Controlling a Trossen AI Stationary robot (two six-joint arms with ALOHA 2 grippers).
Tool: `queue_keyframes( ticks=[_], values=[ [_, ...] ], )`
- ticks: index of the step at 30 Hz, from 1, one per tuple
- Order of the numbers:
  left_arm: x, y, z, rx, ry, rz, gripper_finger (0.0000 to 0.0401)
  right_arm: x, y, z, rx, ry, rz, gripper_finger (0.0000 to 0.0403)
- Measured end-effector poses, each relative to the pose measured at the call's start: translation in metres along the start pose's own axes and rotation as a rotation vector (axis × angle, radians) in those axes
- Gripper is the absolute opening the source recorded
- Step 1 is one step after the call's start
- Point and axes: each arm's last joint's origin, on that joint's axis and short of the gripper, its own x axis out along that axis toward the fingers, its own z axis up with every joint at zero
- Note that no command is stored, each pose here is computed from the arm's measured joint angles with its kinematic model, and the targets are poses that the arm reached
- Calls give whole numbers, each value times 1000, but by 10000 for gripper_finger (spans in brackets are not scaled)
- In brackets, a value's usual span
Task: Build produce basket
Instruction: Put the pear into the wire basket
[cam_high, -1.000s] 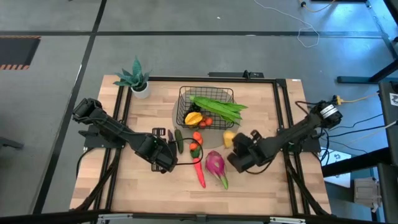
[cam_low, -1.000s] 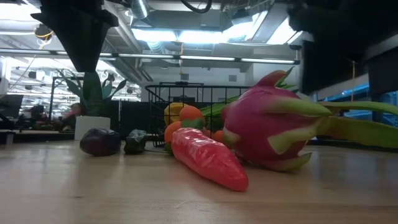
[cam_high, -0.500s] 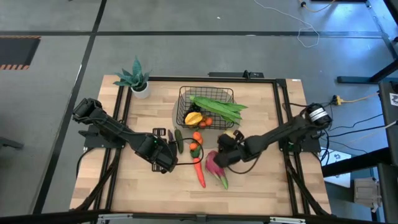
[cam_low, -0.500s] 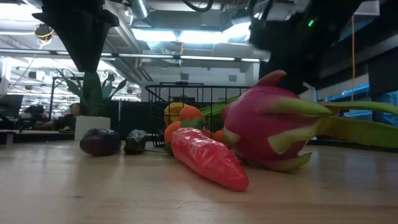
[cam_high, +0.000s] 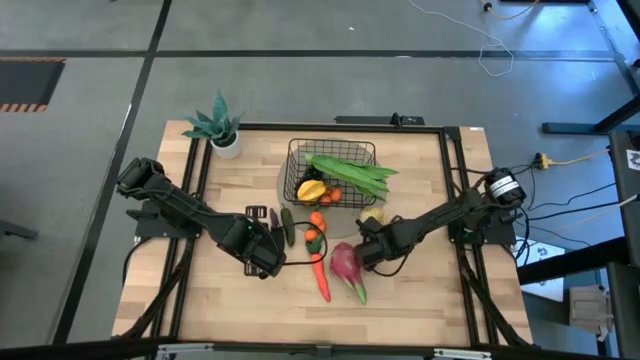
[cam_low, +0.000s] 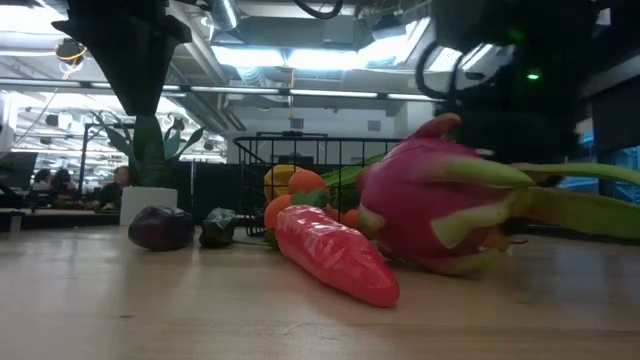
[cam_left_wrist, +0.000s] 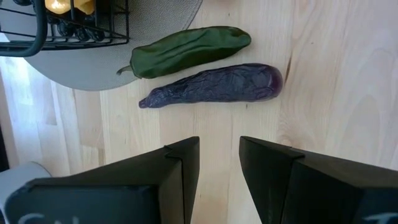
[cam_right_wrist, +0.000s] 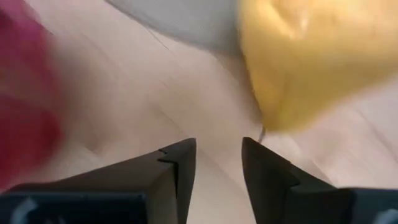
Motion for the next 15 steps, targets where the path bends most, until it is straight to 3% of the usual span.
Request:
queue_keyframes(
  ticks=[8, 11, 15],
  values=[
    [0, 0, 0, 0, 0, 0, 103, -12, -9, -20, -59, 40, -102, 119],
    [0, 0, 0, 1, -1, 0, 103, -16, -11, -21, -70, -16, -121, 119],
    [0, 0, 0, 0, -2, -1, 103, -15, -13, -17, -87, 17, -117, 119]
  ],
)
